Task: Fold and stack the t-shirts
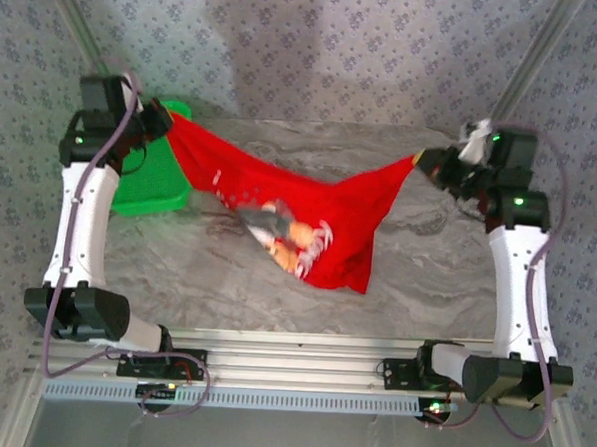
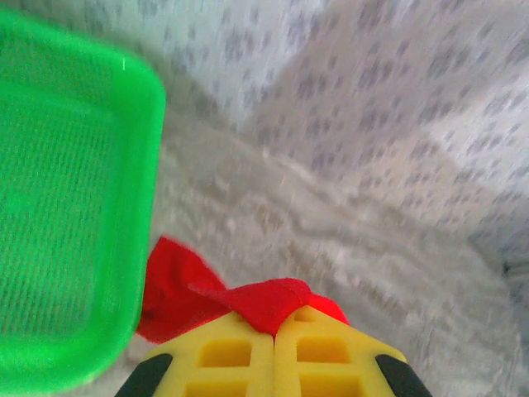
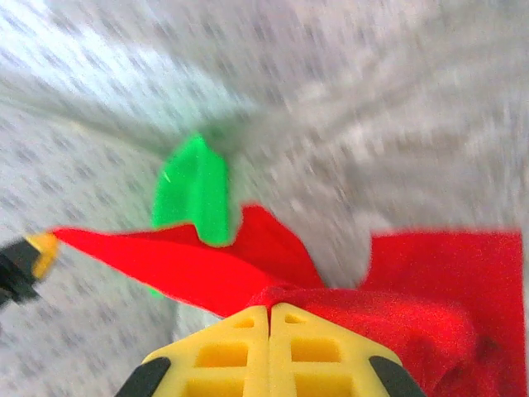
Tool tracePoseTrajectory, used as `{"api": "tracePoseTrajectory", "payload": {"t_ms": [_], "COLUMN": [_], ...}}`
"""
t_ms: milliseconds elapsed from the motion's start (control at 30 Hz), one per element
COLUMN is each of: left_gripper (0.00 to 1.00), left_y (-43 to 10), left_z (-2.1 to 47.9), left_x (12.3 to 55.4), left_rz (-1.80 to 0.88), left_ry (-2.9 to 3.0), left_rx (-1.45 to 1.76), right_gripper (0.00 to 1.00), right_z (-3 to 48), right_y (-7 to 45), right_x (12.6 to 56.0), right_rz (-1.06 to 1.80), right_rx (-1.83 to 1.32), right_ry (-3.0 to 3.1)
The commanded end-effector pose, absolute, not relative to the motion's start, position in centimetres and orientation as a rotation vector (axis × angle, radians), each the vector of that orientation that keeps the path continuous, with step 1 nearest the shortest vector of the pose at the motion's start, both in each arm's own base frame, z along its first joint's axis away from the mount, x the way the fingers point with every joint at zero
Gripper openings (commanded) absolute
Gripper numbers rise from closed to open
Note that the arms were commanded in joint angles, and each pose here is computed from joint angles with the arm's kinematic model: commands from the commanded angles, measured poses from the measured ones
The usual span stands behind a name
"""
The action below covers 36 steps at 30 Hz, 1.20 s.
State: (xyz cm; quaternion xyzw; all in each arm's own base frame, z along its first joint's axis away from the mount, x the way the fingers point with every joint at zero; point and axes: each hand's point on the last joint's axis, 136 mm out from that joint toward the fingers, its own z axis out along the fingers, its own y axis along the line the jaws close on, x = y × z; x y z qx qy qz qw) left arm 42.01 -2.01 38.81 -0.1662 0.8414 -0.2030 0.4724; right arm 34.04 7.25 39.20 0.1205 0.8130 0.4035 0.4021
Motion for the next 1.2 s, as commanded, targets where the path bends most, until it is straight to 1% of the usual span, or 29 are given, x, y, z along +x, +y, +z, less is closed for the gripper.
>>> {"api": "tracePoseTrajectory", "payload": {"t_ms": [0, 100, 267, 333, 433, 600, 800, 967, 1167], "left_gripper": [0.00, 0.00, 0.00, 0.00, 0.00, 0.00, 0.00, 0.00, 0.00], "left_y": [-1.3, -1.3, -1.9, -2.3, -2.8, -3.4, -3.8, -4.1, -5.7], "left_z": [43.2, 48.7, 55.8, 57.9, 59.9, 61.3, 61.3, 59.3, 56.9], "left_x": [42.7, 43.0, 42.1, 41.4, 40.6, 40.6, 42.8, 46.0, 50.7], "left_rz": [-0.501, -0.518, -0.567, -0.594, -0.635, -0.696, -0.764, -0.807, -0.881], "left_ry": [1.983, 1.870, 1.719, 1.668, 1.613, 1.560, 1.535, 1.570, 1.589], "left_rx": [-0.374, -0.337, -0.276, -0.251, -0.234, -0.219, -0.226, -0.257, -0.260], "right_gripper": [0.00, 0.00, 0.00, 0.00, 0.00, 0.00, 0.00, 0.00, 0.00], "right_z": [46.0, 50.9, 56.7, 58.7, 61.2, 64.5, 65.7, 64.1, 60.2], "right_y": [5.4, 3.5, 2.7, 2.4, 2.0, 1.3, 0.4, -0.7, -1.4], "right_x": [35.0, 35.7, 35.0, 34.2, 32.9, 31.7, 33.5, 37.3, 43.4], "right_rz": [1.142, 1.142, 1.144, 1.149, 1.144, 1.129, 1.134, 1.152, 1.179], "right_rx": [0.316, 0.301, 0.254, 0.243, 0.233, 0.218, 0.219, 0.248, 0.261], "right_ry": [1.860, 1.731, 1.619, 1.574, 1.519, 1.449, 1.433, 1.469, 1.545]}}
